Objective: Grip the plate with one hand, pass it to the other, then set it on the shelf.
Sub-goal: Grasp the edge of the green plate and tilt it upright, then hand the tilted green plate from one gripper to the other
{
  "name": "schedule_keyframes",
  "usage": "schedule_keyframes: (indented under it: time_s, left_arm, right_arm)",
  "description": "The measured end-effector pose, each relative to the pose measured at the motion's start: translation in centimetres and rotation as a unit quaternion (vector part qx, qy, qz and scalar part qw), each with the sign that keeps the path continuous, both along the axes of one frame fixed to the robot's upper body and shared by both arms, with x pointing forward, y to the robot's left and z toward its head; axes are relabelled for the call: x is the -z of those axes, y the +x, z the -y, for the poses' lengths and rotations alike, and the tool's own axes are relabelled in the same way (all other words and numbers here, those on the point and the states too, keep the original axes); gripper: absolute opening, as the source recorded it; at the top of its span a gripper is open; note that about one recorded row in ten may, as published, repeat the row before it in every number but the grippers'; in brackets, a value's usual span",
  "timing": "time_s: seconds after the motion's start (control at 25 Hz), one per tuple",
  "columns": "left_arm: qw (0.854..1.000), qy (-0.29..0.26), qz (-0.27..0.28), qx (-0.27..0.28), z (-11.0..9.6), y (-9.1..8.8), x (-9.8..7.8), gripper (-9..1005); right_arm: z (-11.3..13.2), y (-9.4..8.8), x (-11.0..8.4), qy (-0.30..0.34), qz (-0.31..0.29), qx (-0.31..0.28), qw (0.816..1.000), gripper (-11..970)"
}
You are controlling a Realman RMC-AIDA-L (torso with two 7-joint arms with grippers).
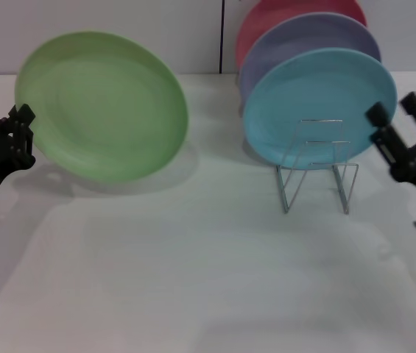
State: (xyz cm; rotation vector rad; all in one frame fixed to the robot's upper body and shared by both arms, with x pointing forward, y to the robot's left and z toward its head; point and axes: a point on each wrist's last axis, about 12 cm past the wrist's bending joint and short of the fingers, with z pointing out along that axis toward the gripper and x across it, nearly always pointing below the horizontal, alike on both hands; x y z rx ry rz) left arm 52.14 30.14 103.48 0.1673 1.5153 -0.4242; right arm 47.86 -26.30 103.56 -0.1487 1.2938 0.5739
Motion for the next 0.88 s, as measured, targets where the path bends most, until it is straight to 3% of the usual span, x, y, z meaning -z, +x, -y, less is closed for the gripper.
schedule_keyframes:
  time_s: [0.4,0.88]
  left_arm:
    - [0.999,0.031,-0.001,-0.009,0.1,-0.3,0.7,34]
    - [0.999,0.031,0.000,-0.010,0.1,-0.2,0.6,34]
  right_arm:
    - [-5.0,0.1,0.6,-0.031,-0.017,-0.049,0.998,648]
    - [-8.9,2.3,0.5,-0.047,-0.065,-0.097,0.992,647]
